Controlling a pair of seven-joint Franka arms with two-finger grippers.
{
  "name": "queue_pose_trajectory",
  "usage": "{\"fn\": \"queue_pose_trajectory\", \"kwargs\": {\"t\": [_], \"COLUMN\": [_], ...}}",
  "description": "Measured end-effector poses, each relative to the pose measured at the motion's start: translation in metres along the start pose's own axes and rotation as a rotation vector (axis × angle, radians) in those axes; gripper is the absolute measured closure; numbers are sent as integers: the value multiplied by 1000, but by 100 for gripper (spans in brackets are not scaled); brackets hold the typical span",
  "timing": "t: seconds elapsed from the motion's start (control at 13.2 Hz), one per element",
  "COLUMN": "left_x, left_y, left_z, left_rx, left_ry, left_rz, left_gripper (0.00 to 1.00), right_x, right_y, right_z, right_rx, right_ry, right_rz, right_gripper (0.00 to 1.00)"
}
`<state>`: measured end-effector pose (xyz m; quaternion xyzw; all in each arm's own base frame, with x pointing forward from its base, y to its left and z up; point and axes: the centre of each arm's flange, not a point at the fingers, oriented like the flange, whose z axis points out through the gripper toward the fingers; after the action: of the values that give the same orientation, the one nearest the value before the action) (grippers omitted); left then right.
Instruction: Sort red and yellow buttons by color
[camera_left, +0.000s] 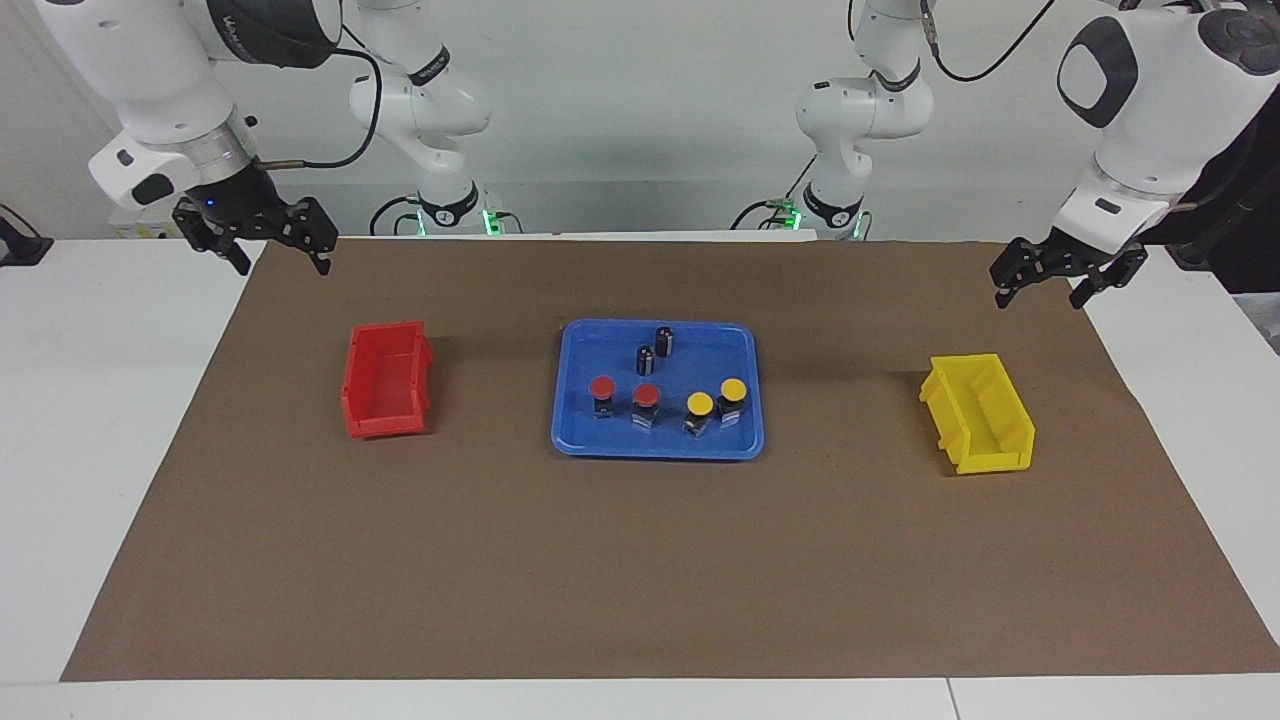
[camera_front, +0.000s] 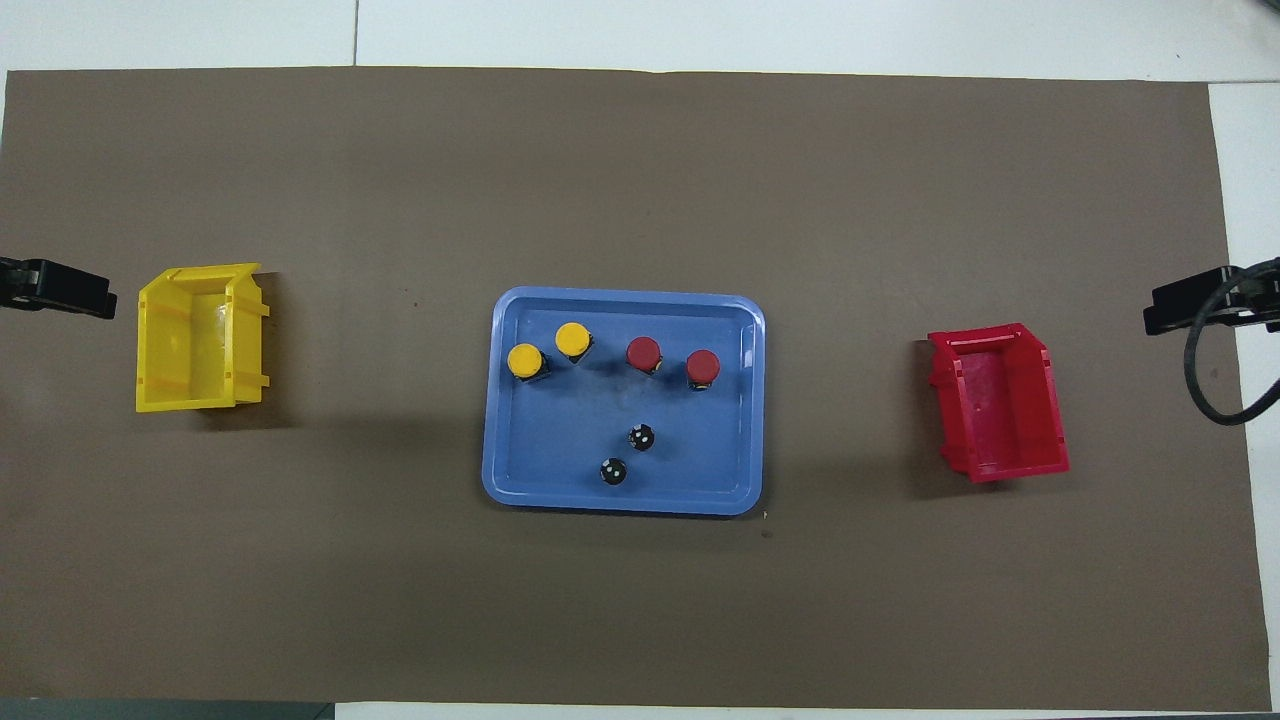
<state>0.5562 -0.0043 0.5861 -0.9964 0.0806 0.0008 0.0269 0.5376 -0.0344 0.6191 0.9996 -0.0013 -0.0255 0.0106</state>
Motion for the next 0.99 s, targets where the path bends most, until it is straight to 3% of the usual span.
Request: {"fn": "queue_pose_trajectory", "kwargs": {"t": [0.23,0.38,0.68,0.99], "left_x": [0,0,-1,-2], "left_y": [0,0,1,4], "left_z": [0,0,1,1], "left_rx": [0,0,-1,-41], "left_ry": [0,0,-10,-11], "left_rz": [0,0,2,-11], "left_gripper": [0,0,0,0], "right_x": [0,6,25,40], "right_y": [-8,-28,-150,-268], "right_z": [0,-2,17,77], "right_rx": [0,10,61,83], "right_ry": [1,35,93,117], "right_rz": [-15,-39,16,15], "right_gripper": [0,0,0,0]}}
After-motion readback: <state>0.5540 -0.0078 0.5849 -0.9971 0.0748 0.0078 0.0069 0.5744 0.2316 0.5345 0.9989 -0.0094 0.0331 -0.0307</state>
